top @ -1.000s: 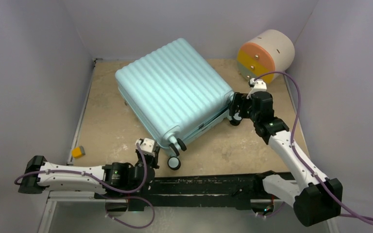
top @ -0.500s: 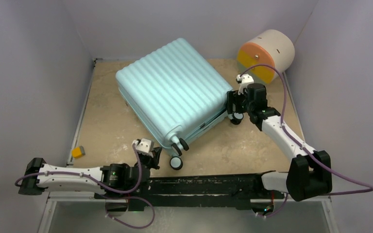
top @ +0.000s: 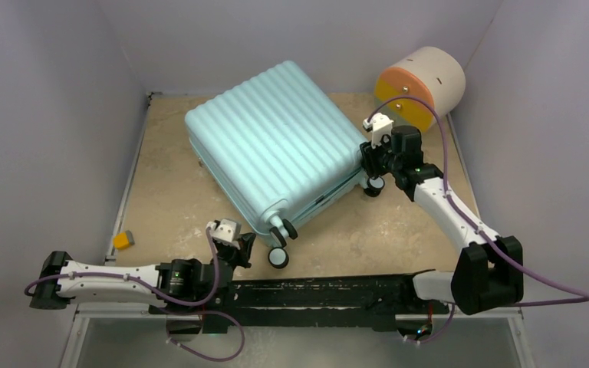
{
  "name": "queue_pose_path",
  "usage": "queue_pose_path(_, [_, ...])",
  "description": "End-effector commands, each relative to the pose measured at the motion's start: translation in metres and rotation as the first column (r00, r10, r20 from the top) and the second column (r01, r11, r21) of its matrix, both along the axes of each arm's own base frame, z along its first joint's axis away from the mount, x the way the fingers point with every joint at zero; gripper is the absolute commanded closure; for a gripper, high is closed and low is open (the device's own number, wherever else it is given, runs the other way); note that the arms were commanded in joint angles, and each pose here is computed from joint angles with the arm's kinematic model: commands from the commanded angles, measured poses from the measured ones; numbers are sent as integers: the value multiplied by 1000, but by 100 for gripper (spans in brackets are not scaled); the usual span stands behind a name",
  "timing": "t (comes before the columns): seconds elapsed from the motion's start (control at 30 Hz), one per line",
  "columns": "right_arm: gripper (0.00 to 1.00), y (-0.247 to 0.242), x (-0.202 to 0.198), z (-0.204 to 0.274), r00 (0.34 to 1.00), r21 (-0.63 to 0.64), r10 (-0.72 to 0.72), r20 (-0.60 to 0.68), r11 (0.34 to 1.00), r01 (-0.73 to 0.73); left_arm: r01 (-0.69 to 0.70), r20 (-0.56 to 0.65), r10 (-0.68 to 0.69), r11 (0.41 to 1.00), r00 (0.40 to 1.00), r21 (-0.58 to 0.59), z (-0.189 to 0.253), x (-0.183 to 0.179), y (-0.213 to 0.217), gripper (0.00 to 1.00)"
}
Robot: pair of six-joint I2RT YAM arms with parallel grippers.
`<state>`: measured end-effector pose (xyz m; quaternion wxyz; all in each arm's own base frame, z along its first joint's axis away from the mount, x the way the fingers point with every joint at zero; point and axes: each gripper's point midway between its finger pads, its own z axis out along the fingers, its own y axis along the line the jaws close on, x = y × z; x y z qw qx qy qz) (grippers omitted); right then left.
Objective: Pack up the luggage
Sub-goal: Zip the luggage at the center of the board.
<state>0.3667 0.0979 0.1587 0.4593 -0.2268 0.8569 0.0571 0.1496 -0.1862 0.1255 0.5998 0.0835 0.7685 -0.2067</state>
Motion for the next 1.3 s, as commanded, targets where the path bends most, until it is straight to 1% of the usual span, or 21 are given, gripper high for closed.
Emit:
queue_pose_path(0.0, [95,-3,10,36,995,31,-47,83,998,45,104,-34,-104,995,994,-12,-5,-12,-18,100])
queue_pose_path(0.07, [96,-4,9,38,995,24,-45,90,999,43,103,-32,-103,995,994,-10,-5,-12,-18,100])
queue_pose_path(0.13, [100,-5,8,38,995,18,-43,86,999,42,104,-31,-104,995,994,-5,-5,-11,-18,100])
queue_pose_path(0.2, [100,-5,6,44,994,23,-43,98,999,41,104,-30,-104,995,994,-2,-4,-11,-19,100])
queue_pose_path(0.43, [100,-10,3,106,968,56,-71,241,997,59,142,9,-143,990,990,18,8,-12,-26,100])
queue_pose_path(0.53, [100,-14,4,123,956,62,-97,277,995,83,167,33,-168,986,985,17,17,-12,-33,100])
queue_pose_path(0.6, [100,-15,4,122,958,72,-107,265,993,91,191,43,-193,981,980,34,19,-14,-37,100])
queue_pose_path(0.77, [100,-19,-2,101,960,117,-172,221,982,149,266,35,-269,962,963,59,16,-22,-48,100])
queue_pose_path(0.97, [100,-26,-6,94,943,153,-239,231,966,207,393,16,-396,915,918,89,10,-38,-65,100])
queue_pose_path(1.13, [100,-29,-9,94,932,188,-282,227,952,242,467,-35,-467,876,884,118,5,-51,-74,100])
queue_pose_path(1.27, [100,-32,-9,96,926,193,-302,227,946,261,517,-84,-511,849,856,106,1,-63,-79,100])
